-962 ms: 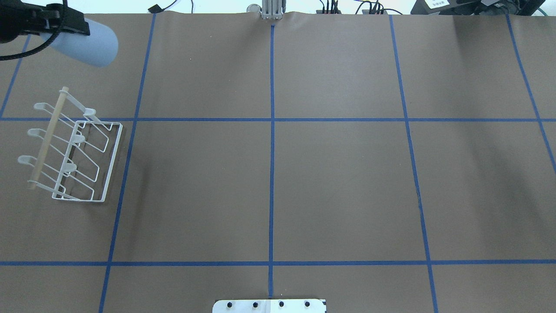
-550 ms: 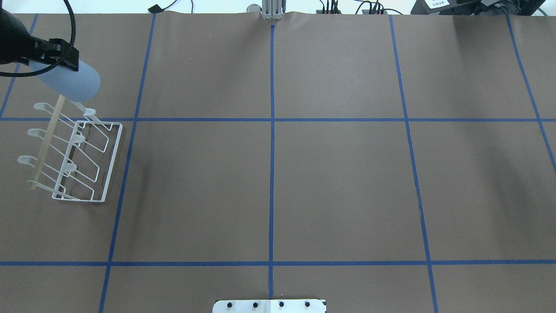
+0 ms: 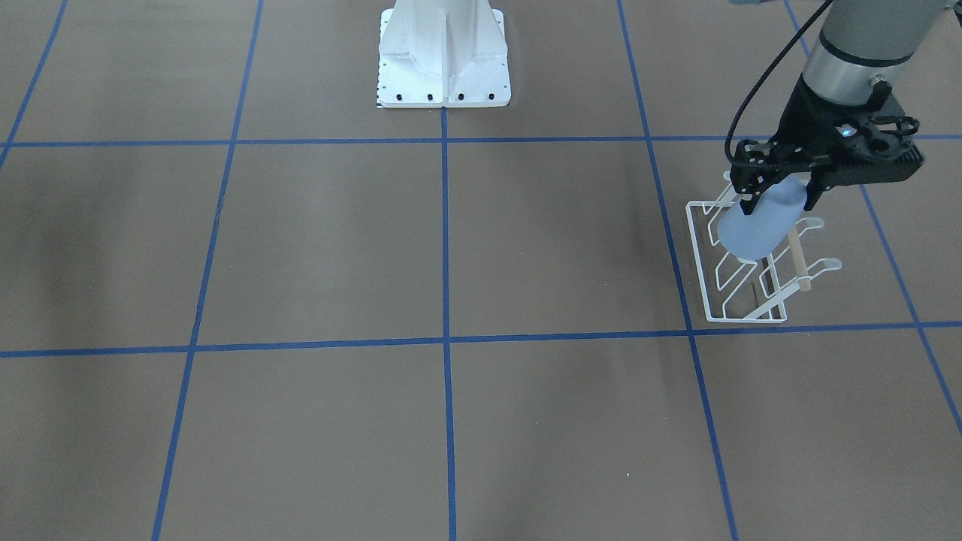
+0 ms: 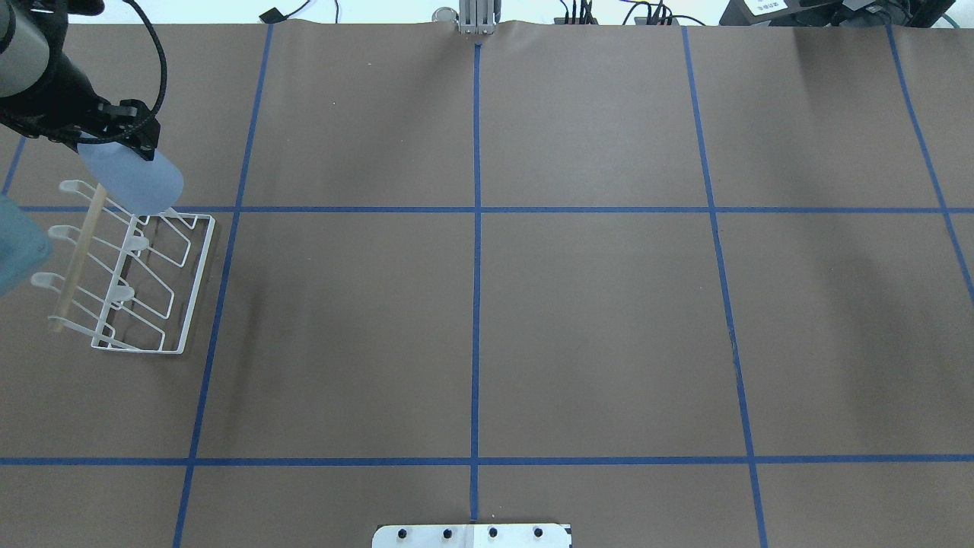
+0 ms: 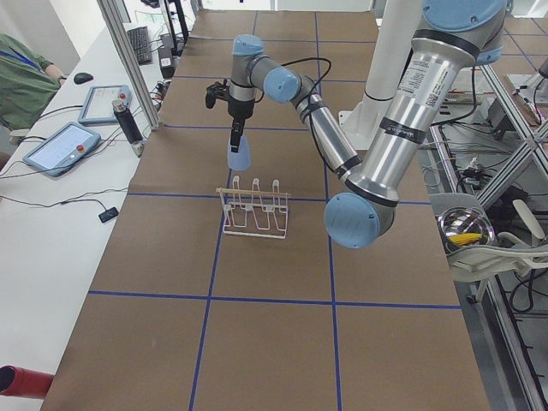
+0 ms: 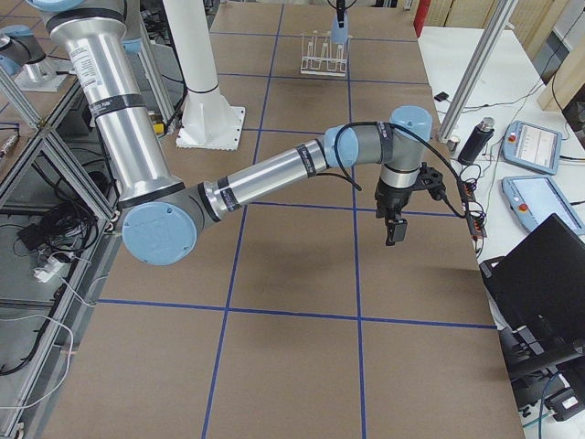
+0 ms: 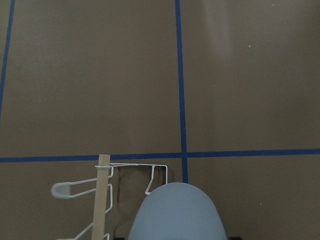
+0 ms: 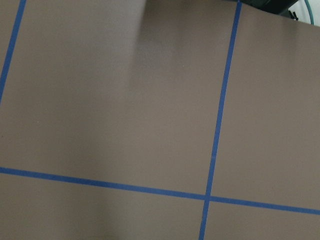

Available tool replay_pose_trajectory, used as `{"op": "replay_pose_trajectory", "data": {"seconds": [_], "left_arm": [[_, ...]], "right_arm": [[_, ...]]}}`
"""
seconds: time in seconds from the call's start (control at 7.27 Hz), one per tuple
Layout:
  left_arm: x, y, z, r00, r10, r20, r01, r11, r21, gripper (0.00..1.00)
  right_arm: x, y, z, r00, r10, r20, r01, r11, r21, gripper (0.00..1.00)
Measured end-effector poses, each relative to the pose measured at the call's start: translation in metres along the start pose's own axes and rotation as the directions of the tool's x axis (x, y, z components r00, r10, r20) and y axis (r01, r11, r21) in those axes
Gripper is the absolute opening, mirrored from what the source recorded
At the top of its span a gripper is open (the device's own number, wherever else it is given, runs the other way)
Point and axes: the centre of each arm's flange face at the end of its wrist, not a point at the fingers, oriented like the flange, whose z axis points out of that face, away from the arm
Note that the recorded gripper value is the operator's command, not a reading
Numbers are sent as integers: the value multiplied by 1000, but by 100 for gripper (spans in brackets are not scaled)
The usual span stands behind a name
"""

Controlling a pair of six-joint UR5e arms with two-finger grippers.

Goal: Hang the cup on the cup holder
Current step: 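Lower the cup with the left gripper onto a rack peg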

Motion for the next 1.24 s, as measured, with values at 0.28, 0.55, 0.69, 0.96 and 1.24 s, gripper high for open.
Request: {"op": "replay_pose_trajectory", "data": {"seconds": [0.28, 0.55, 0.69, 0.96, 1.24], "left_arm": [[-1, -14, 14, 1000, 2, 14, -2, 1000, -20, 0], [-1, -24, 19, 1000, -2, 21, 3, 1000, -23, 0], [-2, -28, 23, 1000, -4, 22, 5, 1000, -23, 0], [-4, -33, 30, 1000, -5, 22, 5, 1000, -22, 0], [-6, -33, 34, 1000, -8, 25, 8, 1000, -26, 0]], "right_arm": [[3, 5, 8, 1000, 9, 1, -9, 1000, -19, 100], [4, 7, 9, 1000, 10, 2, -10, 1000, -22, 100], [4, 7, 10, 1000, 10, 2, -10, 1000, -22, 100], [4, 7, 10, 1000, 10, 2, -10, 1000, -23, 100], [5, 6, 12, 1000, 11, 2, -11, 1000, -26, 100]]}}
